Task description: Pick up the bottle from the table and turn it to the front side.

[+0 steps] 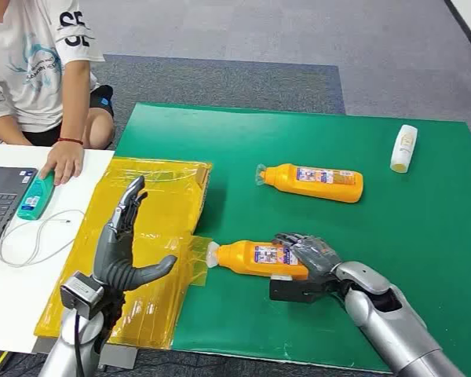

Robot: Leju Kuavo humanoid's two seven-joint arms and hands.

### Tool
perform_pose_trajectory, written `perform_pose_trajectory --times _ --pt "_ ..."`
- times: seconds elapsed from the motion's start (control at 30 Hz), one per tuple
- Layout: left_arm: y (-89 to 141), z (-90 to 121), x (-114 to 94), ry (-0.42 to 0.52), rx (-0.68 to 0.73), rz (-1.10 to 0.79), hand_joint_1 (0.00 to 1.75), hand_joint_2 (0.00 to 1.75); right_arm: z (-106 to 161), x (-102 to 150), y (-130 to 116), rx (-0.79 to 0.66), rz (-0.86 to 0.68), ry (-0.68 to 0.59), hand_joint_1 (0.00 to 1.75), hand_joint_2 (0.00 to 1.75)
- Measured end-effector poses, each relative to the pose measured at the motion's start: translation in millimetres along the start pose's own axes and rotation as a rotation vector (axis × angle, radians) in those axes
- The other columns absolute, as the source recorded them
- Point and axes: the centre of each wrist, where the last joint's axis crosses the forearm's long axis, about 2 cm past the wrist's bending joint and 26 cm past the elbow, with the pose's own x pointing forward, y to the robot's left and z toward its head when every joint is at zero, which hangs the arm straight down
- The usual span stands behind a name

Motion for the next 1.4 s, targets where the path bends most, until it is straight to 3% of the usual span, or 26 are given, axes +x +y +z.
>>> perform_pose_trajectory --times 0.43,0.53,0.7,0.87,1.23,1.4 --pt "0.1 0.2 -0.2 0.001 0.001 0.0 0.0 1.75 -0.6 -0.3 0.5 -0.027 -0.046 -0.018 1.75 1.75" --pt "-0.1 0.9 -0.2 0.003 0.002 -0.001 0.0 1.75 3.6 -2.4 3.3 -0.064 -0.139 -0.057 1.75 1.75" --pt "-1.0 6.4 -0.1 0.015 0.003 -0.001 0.0 1.75 24.1 -8.7 14.4 -0.16 -0.447 -0.17 1.75 1.75" --pt "-2.5 12.1 1.1 0.026 0.005 0.0 0.0 1.75 40.7 -9.6 15.1 -0.289 -0.658 -0.217 1.75 1.75" --pt "-4.9 17.5 5.0 0.032 0.003 0.005 0.0 1.75 57.3 1.1 6.5 -0.483 -0.777 -0.282 1.75 1.75" --pt "-6.2 13.3 4.0 -0.025 -0.039 0.243 0.0 1.75 55.7 9.1 3.4 -0.495 -0.8 -0.324 1.75 1.75"
